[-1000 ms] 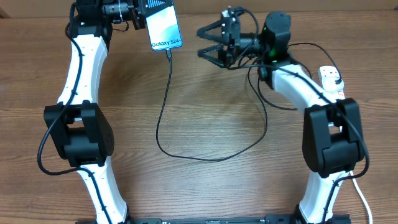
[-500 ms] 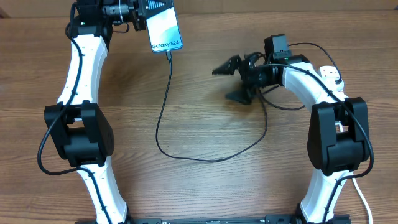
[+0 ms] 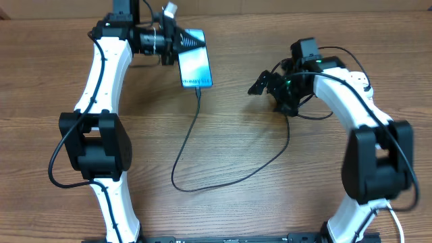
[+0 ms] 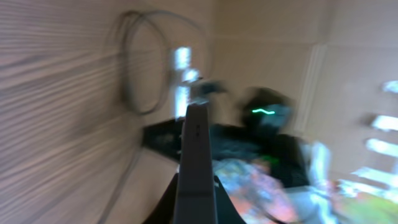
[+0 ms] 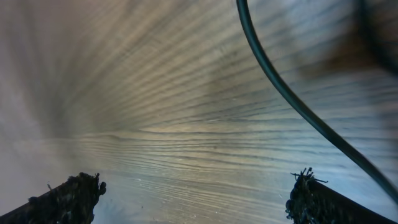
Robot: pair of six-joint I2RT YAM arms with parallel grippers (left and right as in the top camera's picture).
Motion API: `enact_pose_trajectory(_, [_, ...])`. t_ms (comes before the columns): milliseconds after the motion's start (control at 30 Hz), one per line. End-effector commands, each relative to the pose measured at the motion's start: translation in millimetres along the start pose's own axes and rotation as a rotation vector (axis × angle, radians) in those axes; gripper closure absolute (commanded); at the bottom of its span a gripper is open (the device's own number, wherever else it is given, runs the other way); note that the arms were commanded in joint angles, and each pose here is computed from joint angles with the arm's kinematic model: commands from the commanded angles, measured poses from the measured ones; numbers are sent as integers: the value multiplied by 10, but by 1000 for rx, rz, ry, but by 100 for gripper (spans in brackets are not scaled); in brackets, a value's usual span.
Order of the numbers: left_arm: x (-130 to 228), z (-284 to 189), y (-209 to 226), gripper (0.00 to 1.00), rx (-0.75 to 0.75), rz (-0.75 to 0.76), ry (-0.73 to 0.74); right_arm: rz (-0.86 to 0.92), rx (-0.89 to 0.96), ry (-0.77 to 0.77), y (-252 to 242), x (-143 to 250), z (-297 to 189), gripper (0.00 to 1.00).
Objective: Plug charger to phone and switch on socket
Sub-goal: 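Open the right gripper and pull it back from the plugged phone, then lower the phone flat onto the table with the left gripper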
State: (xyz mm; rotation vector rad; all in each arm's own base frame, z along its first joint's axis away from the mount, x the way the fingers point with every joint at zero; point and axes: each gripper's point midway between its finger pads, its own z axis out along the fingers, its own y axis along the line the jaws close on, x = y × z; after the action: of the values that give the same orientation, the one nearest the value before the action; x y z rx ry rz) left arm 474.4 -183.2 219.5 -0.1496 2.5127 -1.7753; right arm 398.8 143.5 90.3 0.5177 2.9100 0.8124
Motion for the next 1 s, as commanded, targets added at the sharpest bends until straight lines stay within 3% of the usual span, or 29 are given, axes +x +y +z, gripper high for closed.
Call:
enact_pose_trajectory(0, [9,73,296,96,-206,165,-17,-64,13,-134,130,-93,-390,0])
enact_pose_trajectory(133, [144,174,516,96,-356,126,14,-90,-15,-186,250,-76,-622,0])
enact_pose_trajectory(500, [352,584,693,95,-503,92,64,-121,-47,-240,378,19,-935,0])
enact_pose_trajectory(967, [549,1341,1256,96,-481,16,210,-121,0,-230,280,52,-922,0])
